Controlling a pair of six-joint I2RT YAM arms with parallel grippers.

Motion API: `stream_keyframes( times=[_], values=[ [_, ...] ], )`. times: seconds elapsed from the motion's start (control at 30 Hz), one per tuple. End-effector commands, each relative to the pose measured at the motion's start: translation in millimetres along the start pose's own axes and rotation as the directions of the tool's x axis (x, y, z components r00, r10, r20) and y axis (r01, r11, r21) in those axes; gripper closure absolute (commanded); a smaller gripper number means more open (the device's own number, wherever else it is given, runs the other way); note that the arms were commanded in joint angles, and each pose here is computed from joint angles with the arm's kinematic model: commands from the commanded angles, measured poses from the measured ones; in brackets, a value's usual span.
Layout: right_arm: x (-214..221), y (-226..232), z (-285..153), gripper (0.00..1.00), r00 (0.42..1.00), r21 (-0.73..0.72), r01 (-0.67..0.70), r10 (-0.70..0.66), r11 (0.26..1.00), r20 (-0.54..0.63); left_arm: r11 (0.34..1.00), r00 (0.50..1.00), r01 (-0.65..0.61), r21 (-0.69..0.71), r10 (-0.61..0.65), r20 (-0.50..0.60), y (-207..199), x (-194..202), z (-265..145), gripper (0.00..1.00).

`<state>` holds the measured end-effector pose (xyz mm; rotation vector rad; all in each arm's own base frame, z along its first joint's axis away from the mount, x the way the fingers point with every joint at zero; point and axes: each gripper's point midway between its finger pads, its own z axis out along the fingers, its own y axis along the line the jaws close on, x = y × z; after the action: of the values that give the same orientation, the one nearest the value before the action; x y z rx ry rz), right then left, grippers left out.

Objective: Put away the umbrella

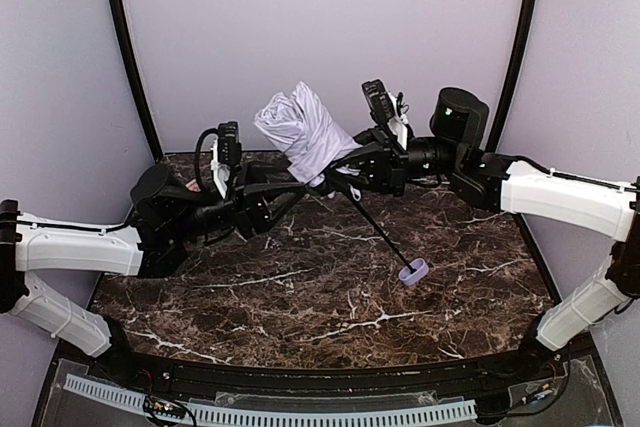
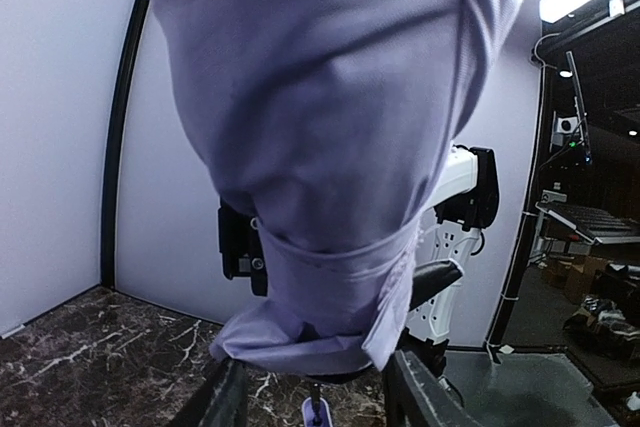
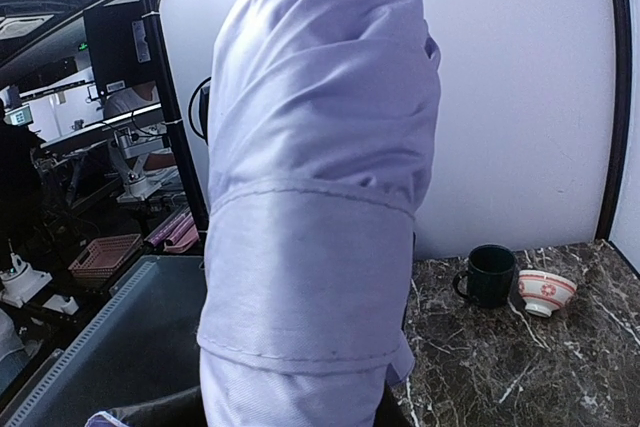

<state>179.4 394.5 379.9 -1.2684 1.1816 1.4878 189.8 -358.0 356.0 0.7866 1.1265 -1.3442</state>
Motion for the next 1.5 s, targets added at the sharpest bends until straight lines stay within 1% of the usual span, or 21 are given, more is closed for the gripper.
stream_keyframes(
  times=[0.0, 0.1, 0.17, 0.27, 0.33, 0.4, 0.43, 0.47, 0.5, 0.6, 0.63, 0.67, 0.73, 0.8, 0.87, 0.9, 1.03, 1.2, 1.33, 1.47],
  values=[
    [-21.6, 14.4, -3.2, 1.00, 0.994, -0.010, 0.100, -0.099, 0.995, 0.045, 0.998, 0.999, -0.017, 0.058, 0.015, 0.033, -9.1, -14.5, 3.7, 0.55],
    [-17.6, 11.1, -2.7, 1.00, 0.995, 0.000, 0.091, -0.091, 0.996, 0.034, 0.998, 0.999, -0.014, 0.062, 0.012, 0.030, -9.5, -13.6, 4.0, 0.65],
    [-13.2, 8.1, -1.5, 1.00, 0.997, 0.007, 0.080, -0.080, 0.997, 0.023, 0.996, 0.999, -0.021, 0.081, 0.019, 0.033, -13.6, -15.5, 4.0, 0.66],
    [-11.0, 5.4, -1.7, 1.00, 0.997, 0.019, 0.079, -0.079, 0.997, 0.014, 0.996, 0.997, -0.054, 0.074, 0.050, 0.053, -16.7, -25.4, 1.7, 0.63],
    [-10.5, 5.0, -1.9, 1.00, 0.997, 0.023, 0.079, -0.079, 0.997, 0.008, 0.996, 0.996, -0.077, 0.037, 0.075, 0.047, -13.6, -27.0, -2.0, 0.58],
    [-8.6, 3.6, -1.1, 1.00, 0.997, 0.025, 0.075, -0.075, 0.997, 0.003, 0.995, 0.994, -0.095, 0.033, 0.094, 0.050, -15.3, -28.6, -5.3, 0.58],
    [-8.0, 2.0, -1.0, 1.00, 0.997, 0.030, 0.073, -0.073, 0.997, 0.001, 0.995, 0.995, -0.091, 0.036, 0.089, 0.049, -15.9, -28.4, -5.5, 0.62],
    [-7.7, 1.1, -0.6, 1.00, 0.997, 0.032, 0.071, -0.071, 0.997, -0.001, 0.995, 0.996, -0.085, 0.043, 0.083, 0.043, -16.3, -28.0, -4.0, 0.69],
    [-6.9, 0.0, 0.1, 1.00, 0.998, 0.032, 0.067, -0.067, 0.997, -0.003, 0.996, 0.997, -0.077, 0.054, 0.076, 0.028, -16.9, -25.4, -1.8, 0.73],
    [-7.6, -0.9, 0.9, 1.00, 0.998, 0.032, 0.065, -0.065, 0.997, -0.004, 0.996, 0.998, -0.055, 0.077, 0.056, -0.009, -17.1, -17.4, 3.4, 0.82],
    [-7.8, -1.2, 0.7, 1.00, 0.998, 0.036, 0.064, -0.064, 0.997, -0.004, 0.996, 0.999, -0.050, 0.080, 0.052, -0.013, -17.0, -15.8, 3.9, 0.84],
    [-8.3, -1.4, 0.2, 1.00, 0.998, 0.040, 0.067, -0.067, 0.997, -0.004, 0.996, 0.999, -0.045, 0.083, 0.047, -0.023, -17.1, -13.0, 4.4, 0.84],
    [-9.0, -1.6, -0.4, 1.00, 0.997, 0.048, 0.071, -0.071, 0.996, -0.006, 0.996, 0.998, -0.038, 0.083, 0.041, -0.046, -16.3, -8.3, 5.0, 0.82],
    [-7.4, -1.9, -0.1, 1.00, 0.998, 0.048, 0.067, -0.067, 0.997, -0.011, 0.997, 0.998, -0.035, 0.074, 0.039, -0.045, -15.3, -7.0, 3.4, 0.84],
    [-6.4, -2.6, -0.1, 1.00, 0.998, 0.050, 0.065, -0.064, 0.997, -0.014, 0.996, 0.999, -0.049, 0.069, 0.051, -0.020, -16.6, -12.0, 0.4, 0.98],
    [-5.7, -3.3, -0.1, 1.00, 0.998, 0.051, 0.063, -0.062, 0.997, -0.015, 0.996, 0.998, -0.054, 0.076, 0.055, -0.020, -18.0, -12.4, 0.2, 1.00],
    [-5.8, -11.4, -4.8, 1.00, 0.999, 0.079, 0.045, -0.044, 0.996, -0.015, 0.995, 0.998, -0.046, 0.084, 0.049, -0.043, -19.5, -10.7, 0.9, 1.00],
    [-2.1, -51.4, -27.1, 1.00, 1.000, 0.265, -0.025, 0.028, 0.964, -0.006, 0.998, 0.995, -0.051, 0.048, 0.055, -0.083, -16.2, -3.2, -5.6, 1.00],
    [0.6, -70.7, -36.7, 1.00, 0.999, 0.370, -0.034, 0.037, 0.928, 0.000, 0.998, 0.991, -0.040, 0.054, 0.046, -0.126, -19.2, 6.2, -5.2, 1.00],
    [8.3, -77.9, -39.0, 1.00, 0.999, 0.401, -0.022, 0.036, 0.916, -0.026, 0.997, 0.989, -0.053, 0.050, 0.059, -0.138, -21.1, 9.6, -6.2, 1.00]
  ],
)
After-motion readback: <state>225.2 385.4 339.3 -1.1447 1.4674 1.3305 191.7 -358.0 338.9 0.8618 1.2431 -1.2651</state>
